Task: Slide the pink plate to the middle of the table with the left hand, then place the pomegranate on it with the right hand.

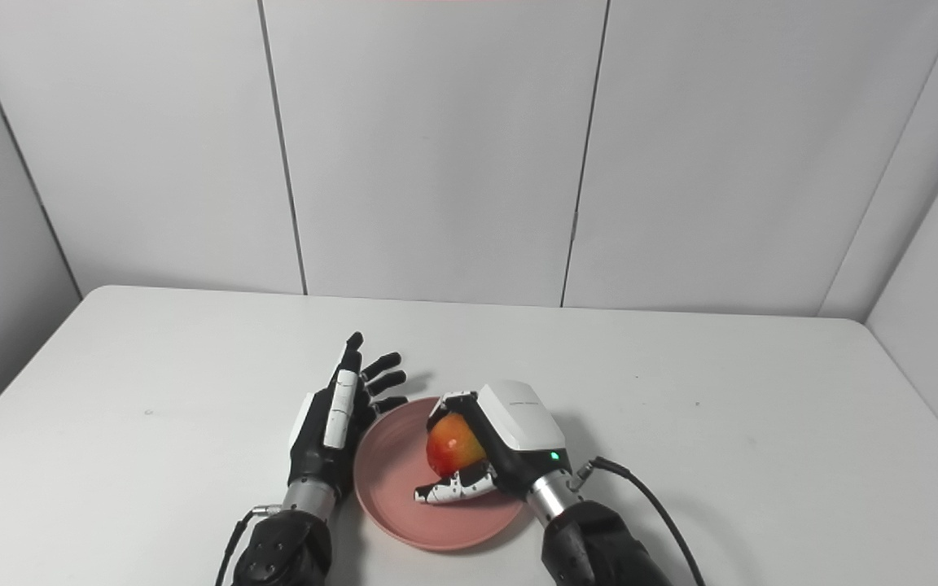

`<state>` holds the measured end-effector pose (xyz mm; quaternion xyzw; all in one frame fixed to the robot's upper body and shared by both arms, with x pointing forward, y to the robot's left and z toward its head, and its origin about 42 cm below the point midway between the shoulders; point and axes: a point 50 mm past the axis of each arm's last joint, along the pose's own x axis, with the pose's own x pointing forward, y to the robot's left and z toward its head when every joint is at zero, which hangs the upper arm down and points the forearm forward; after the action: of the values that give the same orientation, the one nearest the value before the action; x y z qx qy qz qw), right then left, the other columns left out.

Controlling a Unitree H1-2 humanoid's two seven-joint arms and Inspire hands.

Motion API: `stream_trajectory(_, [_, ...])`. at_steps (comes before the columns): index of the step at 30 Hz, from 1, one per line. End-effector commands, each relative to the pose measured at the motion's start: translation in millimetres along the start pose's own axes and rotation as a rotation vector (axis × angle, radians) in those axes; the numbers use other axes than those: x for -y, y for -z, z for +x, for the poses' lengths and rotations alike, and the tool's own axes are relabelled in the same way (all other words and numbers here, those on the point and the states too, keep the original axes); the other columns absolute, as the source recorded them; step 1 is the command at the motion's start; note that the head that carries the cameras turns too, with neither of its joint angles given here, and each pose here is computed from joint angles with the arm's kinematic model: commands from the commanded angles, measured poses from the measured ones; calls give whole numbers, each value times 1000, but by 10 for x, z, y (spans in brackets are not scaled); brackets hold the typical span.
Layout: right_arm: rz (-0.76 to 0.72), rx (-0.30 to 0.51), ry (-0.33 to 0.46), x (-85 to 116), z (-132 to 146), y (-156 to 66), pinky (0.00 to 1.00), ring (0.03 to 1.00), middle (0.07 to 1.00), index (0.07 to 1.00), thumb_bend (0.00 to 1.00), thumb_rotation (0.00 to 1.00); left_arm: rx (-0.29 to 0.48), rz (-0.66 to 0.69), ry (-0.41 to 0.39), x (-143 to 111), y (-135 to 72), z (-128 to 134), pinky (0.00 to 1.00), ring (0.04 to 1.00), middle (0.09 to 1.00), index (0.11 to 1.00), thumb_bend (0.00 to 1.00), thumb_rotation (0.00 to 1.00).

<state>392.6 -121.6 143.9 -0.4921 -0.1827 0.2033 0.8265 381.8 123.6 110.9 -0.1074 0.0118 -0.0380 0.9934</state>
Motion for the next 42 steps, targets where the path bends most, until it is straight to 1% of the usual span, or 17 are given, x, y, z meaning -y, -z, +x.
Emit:
stream_trajectory(1, [-35,63,33,146,119,-54,239,307,397,487,503,138,-48,-6,-17,26,87,0,644,779,807,975,885,909])
stream_trajectory(8, [-48,57,14,90,107,-32,237,304,393,487,502,139,-42,-1,-11,32,82,12,635,777,806,982,880,916])
stream_trajectory(16, [-49,60,19,86,102,-44,232,300,394,488,501,143,-47,-2,-13,25,88,19,639,778,805,982,881,912])
stream_trajectory(20, [-67,59,21,104,92,-59,247,329,435,490,504,165,-47,14,-14,25,91,14,634,767,799,980,876,926])
stream_trajectory(22, [-71,65,22,119,82,-66,265,357,469,492,506,176,-46,21,-14,25,95,12,636,762,796,977,874,929])
stream_trajectory(23, [-75,68,20,128,76,-71,286,381,487,538,618,371,-47,23,-14,25,96,11,661,761,796,976,870,930])
stream_trajectory(24, [-78,70,19,133,72,-74,350,443,525,585,725,549,-47,23,-13,24,97,11,703,765,797,976,867,930])
stream_trajectory(25, [-80,72,18,140,67,-76,361,454,532,594,744,580,-48,24,-13,24,99,12,710,766,798,976,867,931])
stream_trajectory(26, [-80,73,17,145,65,-76,419,507,572,614,785,639,-48,24,-13,24,100,13,728,766,798,976,868,931])
stream_trajectory(27, [-80,76,18,153,62,-75,449,535,592,624,805,670,-47,25,-13,24,100,12,737,766,798,976,868,930])
stream_trajectory(28, [-80,79,18,159,60,-73,509,593,646,651,849,736,-47,26,-13,23,101,11,706,764,795,974,867,930])
stream_trajectory(29, [-78,82,19,166,59,-71,529,613,664,660,863,759,-47,24,-12,23,102,11,695,764,794,973,866,930])
stream_trajectory(30, [-76,83,20,171,59,-69,574,654,699,677,879,799,-46,23,-11,23,102,10,672,769,795,974,864,927])
stream_trajectory(31, [-75,87,22,178,59,-68,589,667,711,684,885,813,-46,23,-8,22,103,11,664,771,796,974,864,926])
stream_trajectory(34, [-79,93,23,205,63,-77,663,735,766,726,904,910,-45,26,-2,14,106,16,677,779,789,977,867,924])
stream_trajectory(38, [-81,110,36,228,69,-88,668,750,783,745,908,968,-47,21,2,10,107,18,668,769,798,978,876,919])
stream_trajectory(42, [-90,139,62,304,93,-114,658,745,785,752,890,966,-50,24,-1,7,110,12,646,768,794,979,884,920])
